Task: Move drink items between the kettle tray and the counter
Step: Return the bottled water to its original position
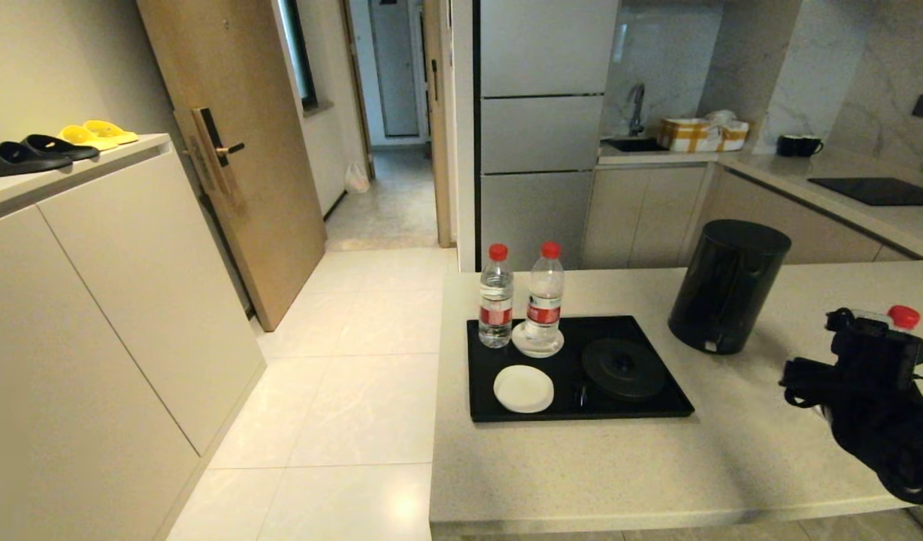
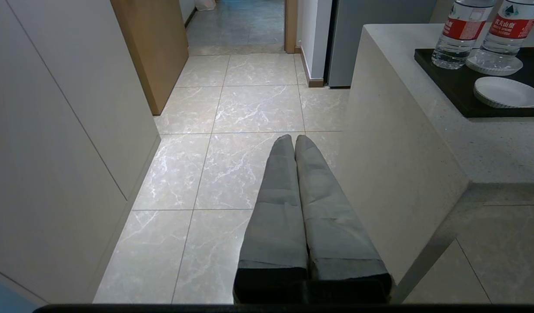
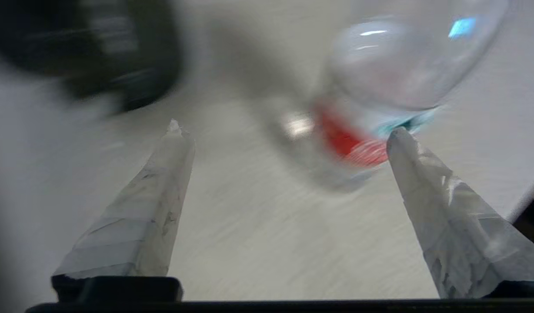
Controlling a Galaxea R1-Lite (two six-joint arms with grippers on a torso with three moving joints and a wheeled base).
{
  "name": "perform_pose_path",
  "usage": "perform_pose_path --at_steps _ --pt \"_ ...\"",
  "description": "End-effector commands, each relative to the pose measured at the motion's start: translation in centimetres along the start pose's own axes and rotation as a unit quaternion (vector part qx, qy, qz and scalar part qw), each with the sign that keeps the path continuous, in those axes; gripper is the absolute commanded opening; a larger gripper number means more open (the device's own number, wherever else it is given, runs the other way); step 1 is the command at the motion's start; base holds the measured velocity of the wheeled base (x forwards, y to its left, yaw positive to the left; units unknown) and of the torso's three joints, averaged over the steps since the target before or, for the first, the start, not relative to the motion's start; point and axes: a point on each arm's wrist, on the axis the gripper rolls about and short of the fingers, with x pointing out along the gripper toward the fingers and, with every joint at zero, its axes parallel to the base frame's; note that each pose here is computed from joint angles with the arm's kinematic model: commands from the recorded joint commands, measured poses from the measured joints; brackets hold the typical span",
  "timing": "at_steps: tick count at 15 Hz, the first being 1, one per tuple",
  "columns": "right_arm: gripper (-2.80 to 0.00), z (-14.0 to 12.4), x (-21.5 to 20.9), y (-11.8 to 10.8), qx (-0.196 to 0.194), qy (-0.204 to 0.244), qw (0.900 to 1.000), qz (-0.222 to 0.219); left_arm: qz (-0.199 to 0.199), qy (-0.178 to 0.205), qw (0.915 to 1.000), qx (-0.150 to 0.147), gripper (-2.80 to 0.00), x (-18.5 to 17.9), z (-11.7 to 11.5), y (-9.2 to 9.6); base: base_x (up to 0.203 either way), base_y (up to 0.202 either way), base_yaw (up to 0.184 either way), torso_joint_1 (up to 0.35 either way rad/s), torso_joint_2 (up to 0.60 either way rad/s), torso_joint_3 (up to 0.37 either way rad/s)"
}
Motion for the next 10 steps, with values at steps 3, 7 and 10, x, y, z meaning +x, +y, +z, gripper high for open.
perform_pose_path --at_steps 3,7,10 --pt "0.00 -0.3 -7.1 2.1 -0.010 -0.021 0.990 0.142 0.000 0.001 1.0000 0.000 -2.80 0.0 0.0 0.0 0.000 0.000 0.000 0.000 0.00 0.000" --pt "-2.80 -3.0 -9.9 3.7 -0.036 0.003 0.975 0.221 0.001 0.001 1.0000 0.000 -2.80 0.0 0.0 0.0 0.000 0.000 0.000 0.000 0.00 0.000" --pt "-2.80 -3.3 -10.4 4.0 -0.029 0.011 0.969 0.246 0.001 0.001 1.0000 0.000 -2.80 0.0 0.0 0.0 0.000 0.000 0.000 0.000 0.00 0.000"
